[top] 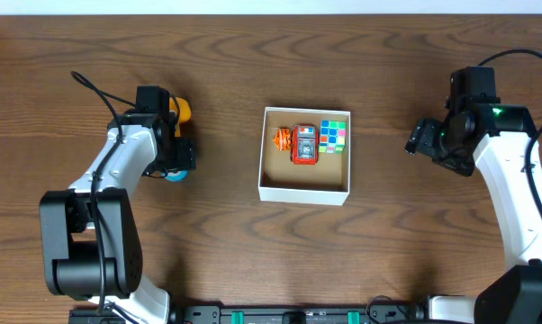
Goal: Pack container
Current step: 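Lower the left gripper and grasp the blue ball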
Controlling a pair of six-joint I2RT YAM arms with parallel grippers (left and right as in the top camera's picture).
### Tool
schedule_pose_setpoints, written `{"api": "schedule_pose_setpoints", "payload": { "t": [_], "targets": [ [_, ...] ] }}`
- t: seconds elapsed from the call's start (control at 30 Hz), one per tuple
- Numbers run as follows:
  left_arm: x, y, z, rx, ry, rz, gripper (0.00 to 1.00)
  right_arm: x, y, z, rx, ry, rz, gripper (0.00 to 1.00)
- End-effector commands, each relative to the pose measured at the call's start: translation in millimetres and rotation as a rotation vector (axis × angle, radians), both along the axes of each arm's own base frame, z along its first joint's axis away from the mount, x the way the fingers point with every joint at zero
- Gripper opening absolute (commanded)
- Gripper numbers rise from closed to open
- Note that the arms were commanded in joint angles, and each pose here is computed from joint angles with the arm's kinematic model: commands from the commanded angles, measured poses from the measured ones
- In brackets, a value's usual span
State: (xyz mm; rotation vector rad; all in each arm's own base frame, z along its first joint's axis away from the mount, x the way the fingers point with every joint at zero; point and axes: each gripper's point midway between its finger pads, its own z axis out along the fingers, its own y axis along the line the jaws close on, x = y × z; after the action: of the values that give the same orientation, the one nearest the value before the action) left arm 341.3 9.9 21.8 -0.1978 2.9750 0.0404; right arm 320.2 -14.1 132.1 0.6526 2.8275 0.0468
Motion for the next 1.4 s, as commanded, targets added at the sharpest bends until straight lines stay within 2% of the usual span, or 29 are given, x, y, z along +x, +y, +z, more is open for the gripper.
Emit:
{"api": "schedule_pose_setpoints", "payload": {
  "t": [0.0, 0.13, 0.63, 0.7, 0.8, 0.9, 1.07, 1.13, 1.23, 1.37],
  "targets": [
    [4.6, 1.0, -0.1, 0.012, -0.001, -0.003, 0.72, -1.8, 1.0, -1.3, 0.005, 0.006, 0.013, 0.80],
    [4.6, 1.0, -0.1, 0.012, -0.001, -0.003, 0.69, -1.8, 1.0, -1.3, 0.005, 0.006, 0.013, 0.80],
    [-13.3, 0.9, -10.9, 0.011, 0.054, -0.003, 0.44, -1.9, 0.9, -1.3, 0.004, 0.006, 0.013, 0.80],
    [-16.4, 0.9, -12.5, 0.011, 0.064, -0.003, 0.39, -1.9, 0.9, -1.3, 0.004, 0.006, 0.013, 0.80],
    [-17.0, 0.8, -12.1, 0.011, 0.066, -0.004, 0.27, -1.9, 0.9, -1.3, 0.004, 0.006, 0.013, 0.80],
    [-16.5, 0.8, -8.3, 0.011, 0.057, -0.003, 0.23, -1.9, 0.8, -1.3, 0.004, 0.006, 0.013, 0.80],
    [-12.0, 0.0, 11.5, 0.011, 0.018, -0.006, 0.19, -1.7, 0.8, -1.3, 0.004, 0.005, 0.013, 0.80],
    [-9.0, -2.3, 24.9, 0.012, -0.012, -0.013, 0.12, -1.6, 0.8, -1.3, 0.004, 0.005, 0.013, 0.80],
    [-4.7, -10.3, 50.6, 0.011, -0.082, -0.036, 0.07, -1.2, 0.8, -1.2, 0.004, 0.003, 0.013, 0.80],
    [-2.7, -30.1, 88.0, 0.005, -0.195, -0.094, 0.06, -1.1, 0.8, -1.2, 0.004, 0.003, 0.013, 0.80]
  ]
}}
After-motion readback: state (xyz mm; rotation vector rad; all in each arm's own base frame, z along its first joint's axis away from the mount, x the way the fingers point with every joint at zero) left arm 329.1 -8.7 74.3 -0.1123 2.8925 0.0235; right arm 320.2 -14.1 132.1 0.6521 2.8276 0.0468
